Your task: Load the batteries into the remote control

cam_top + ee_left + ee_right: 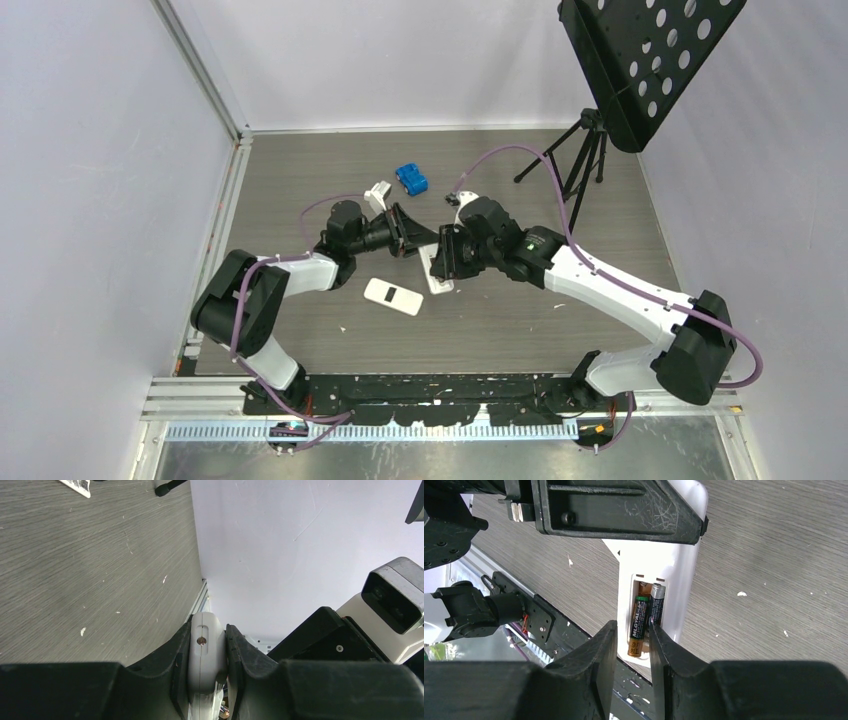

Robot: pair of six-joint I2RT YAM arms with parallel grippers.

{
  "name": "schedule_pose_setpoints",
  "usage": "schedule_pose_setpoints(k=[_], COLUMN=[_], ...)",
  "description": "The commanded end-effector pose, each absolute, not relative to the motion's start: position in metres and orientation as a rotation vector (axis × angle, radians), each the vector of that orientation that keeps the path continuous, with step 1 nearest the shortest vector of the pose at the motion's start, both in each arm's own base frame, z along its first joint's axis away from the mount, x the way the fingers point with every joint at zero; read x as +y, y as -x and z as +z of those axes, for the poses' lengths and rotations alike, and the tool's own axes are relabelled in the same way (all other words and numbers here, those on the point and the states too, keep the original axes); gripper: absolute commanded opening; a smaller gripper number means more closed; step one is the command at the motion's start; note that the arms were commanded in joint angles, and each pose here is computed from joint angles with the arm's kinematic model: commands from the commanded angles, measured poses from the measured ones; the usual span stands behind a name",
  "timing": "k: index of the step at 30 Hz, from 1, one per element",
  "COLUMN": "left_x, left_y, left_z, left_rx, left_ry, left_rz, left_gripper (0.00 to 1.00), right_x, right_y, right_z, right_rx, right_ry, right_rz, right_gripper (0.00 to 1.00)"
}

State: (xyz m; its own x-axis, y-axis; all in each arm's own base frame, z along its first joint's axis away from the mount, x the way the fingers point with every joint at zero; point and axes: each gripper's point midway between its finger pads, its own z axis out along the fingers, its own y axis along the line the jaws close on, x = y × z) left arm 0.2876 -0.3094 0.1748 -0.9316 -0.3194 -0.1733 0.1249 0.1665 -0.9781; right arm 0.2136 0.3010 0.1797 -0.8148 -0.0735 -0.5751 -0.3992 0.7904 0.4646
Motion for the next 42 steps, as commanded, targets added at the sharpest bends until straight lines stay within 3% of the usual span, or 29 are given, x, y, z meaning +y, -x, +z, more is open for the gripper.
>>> schedule_pose_setpoints(k=[1,6,11,15,22,35,42], left_x=[-0.313,-0.311,-0.302,-0.294,-0.282,-0.277,-0.280], left_y=[-0.290,-0.290,-0.293,-0.297,-0.305,-0.302,-0.298], left_z=[0.204,0.218,0.250,0.271,0.307,0.317,0.321], left_rx=[2.001,1.957,1.881,1.827,1.631,1.607,1.616], left_ry=[0.103,0.169,0.254,0.339,0.593,0.669,0.604], left_rz=[-1.873,-1.917,-1.895,-1.882,-2.094,-2.111,-2.106], left_gripper=[0.00,0.00,0.00,0.00,0.00,0.00,0.00], right_x=[0.301,0.299,0.293,0.273,0.258,0.280,0.286], right_y=[-0.222,-0.225,-0.215,-0.217,-0.212,-0.218,-0.227], right_z=[0.211,0.233,0.281,0.307,0.325,0.329,0.328], right_rx=[2.347,2.253,2.022,1.844,1.696,1.623,1.649], right_ry=[0.302,0.211,0.069,-0.094,-0.268,-0.346,-0.393], right_rz=[0.806,0.879,1.106,1.185,1.340,1.532,1.521], right_gripper=[0.36,0.52,0.58,0.68,0.86,0.87,0.79])
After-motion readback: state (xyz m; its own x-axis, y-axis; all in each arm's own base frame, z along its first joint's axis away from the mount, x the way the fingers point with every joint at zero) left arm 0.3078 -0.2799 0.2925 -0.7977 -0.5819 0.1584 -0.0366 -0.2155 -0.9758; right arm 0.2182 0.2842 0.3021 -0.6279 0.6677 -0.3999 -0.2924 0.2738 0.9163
